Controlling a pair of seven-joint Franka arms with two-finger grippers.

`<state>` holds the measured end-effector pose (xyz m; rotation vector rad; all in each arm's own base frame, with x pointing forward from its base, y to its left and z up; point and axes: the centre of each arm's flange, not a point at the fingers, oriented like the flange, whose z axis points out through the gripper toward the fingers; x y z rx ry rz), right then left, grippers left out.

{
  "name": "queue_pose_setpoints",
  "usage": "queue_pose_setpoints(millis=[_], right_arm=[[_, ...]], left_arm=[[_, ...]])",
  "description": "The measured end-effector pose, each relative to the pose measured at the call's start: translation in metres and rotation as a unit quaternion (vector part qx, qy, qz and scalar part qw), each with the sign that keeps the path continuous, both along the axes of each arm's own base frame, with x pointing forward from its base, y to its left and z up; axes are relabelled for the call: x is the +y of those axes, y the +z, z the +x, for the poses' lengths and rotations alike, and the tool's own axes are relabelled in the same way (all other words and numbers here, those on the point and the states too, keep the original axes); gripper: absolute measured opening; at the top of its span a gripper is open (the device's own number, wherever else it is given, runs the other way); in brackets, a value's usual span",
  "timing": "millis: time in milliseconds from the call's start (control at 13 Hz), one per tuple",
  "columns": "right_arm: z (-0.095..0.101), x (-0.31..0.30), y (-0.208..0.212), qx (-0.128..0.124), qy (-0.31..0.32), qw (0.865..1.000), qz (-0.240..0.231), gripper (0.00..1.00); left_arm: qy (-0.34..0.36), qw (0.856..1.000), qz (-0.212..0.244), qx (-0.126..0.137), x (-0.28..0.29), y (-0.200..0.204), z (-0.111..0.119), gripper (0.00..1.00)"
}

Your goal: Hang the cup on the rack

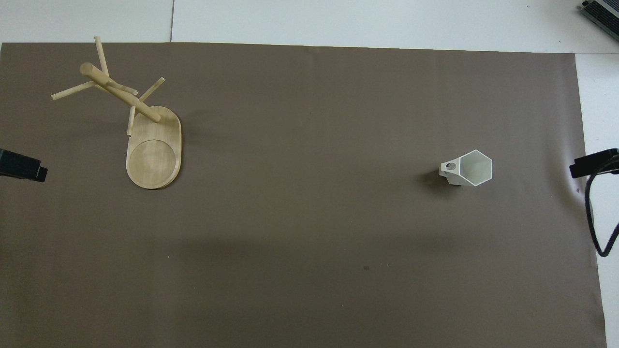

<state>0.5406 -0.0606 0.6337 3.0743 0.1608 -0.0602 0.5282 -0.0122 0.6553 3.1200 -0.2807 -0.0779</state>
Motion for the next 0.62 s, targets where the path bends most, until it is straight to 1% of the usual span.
queue_pose_setpoints(millis=[231,617], right_arm=[[0.0000,0.0002,0.0000,0.000,-0.001,1.000,0.001,1.00],[0.0003,0.0030,-0.0002,-0.002,-0.010,1.000,0.021,1.00]], left_arm=[[0.000,1.000,0.000,0.000,0.0000,0.0000,0.0000,1.00],[0.000,1.000,0.000,0.000,0.0000,-0.0002,0.0000,1.00]])
